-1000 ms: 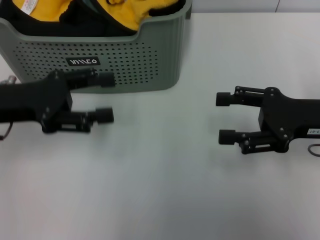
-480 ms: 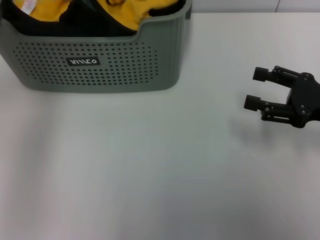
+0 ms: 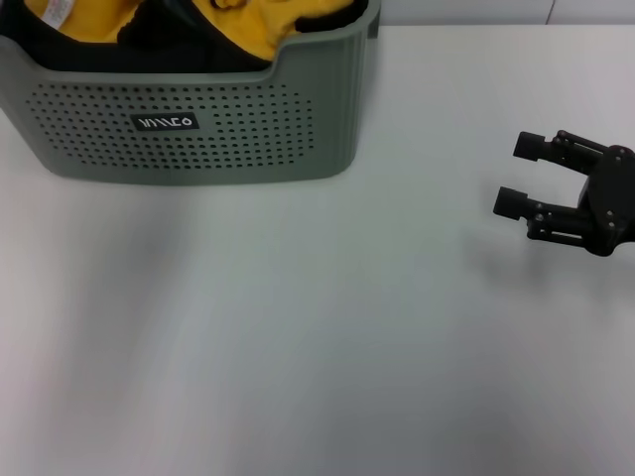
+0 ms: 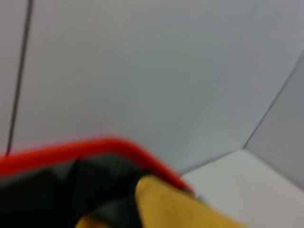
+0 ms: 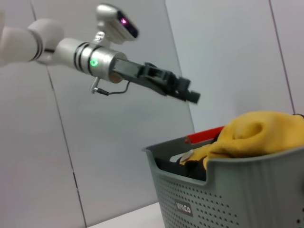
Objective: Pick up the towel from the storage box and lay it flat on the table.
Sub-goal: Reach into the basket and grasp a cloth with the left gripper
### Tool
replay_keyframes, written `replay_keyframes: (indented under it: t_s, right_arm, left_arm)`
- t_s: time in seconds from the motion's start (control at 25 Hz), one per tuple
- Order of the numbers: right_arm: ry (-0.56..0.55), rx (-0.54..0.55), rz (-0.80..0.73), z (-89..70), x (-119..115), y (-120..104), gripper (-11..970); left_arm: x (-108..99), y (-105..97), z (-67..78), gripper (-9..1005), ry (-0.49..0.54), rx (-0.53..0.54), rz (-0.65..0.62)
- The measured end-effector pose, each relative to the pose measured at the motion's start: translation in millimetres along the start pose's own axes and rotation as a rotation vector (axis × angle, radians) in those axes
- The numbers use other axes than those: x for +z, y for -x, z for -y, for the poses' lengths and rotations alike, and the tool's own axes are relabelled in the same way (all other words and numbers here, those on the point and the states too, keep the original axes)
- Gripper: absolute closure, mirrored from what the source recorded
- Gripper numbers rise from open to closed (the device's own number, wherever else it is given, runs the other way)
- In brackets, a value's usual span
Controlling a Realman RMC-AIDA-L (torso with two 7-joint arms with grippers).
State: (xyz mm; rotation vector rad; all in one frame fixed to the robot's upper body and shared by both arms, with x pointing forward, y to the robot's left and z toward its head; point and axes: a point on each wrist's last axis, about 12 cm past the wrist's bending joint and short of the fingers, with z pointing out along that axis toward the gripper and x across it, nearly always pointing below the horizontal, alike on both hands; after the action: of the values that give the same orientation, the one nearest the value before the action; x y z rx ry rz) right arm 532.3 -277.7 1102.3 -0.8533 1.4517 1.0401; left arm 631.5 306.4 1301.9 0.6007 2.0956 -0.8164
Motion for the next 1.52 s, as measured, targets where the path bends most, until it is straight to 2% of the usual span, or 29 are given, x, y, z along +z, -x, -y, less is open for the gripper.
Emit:
replay_keyframes:
  t_s: [0.04,0.28,0.6,0.8,1.32,1.52]
  right_arm:
    - [0.004,-0.004,0.002,-0.5,0,0,130]
    - [0.003,-0.011,0.002,-1.1,-1,0,130]
    - [-0.005,-0.025,0.000,-3.7,-6,-4,129]
    - [-0.012,-0.026,-0.002,-5.1,-9,-6,129]
    - [-0.017,-0.035,-0.001,-6.1,-11,-8,129]
    - [-0.028,-0.038,0.005,-6.6,-13,-9,129]
  left_arm:
    - [4,4,-0.1,244,0.022,-0.048,-0.044]
    - [19,5,-4.5,253,0.073,-0.133,-0.124]
    - [50,-5,-14.4,288,0.195,-0.168,-0.263]
    - [63,-8,-12.3,310,0.179,-0.171,-0.293]
    - [75,-11,-13.2,366,0.151,-0.168,-0.318]
    - [75,-12,-14.8,473,0.152,-0.153,-0.330]
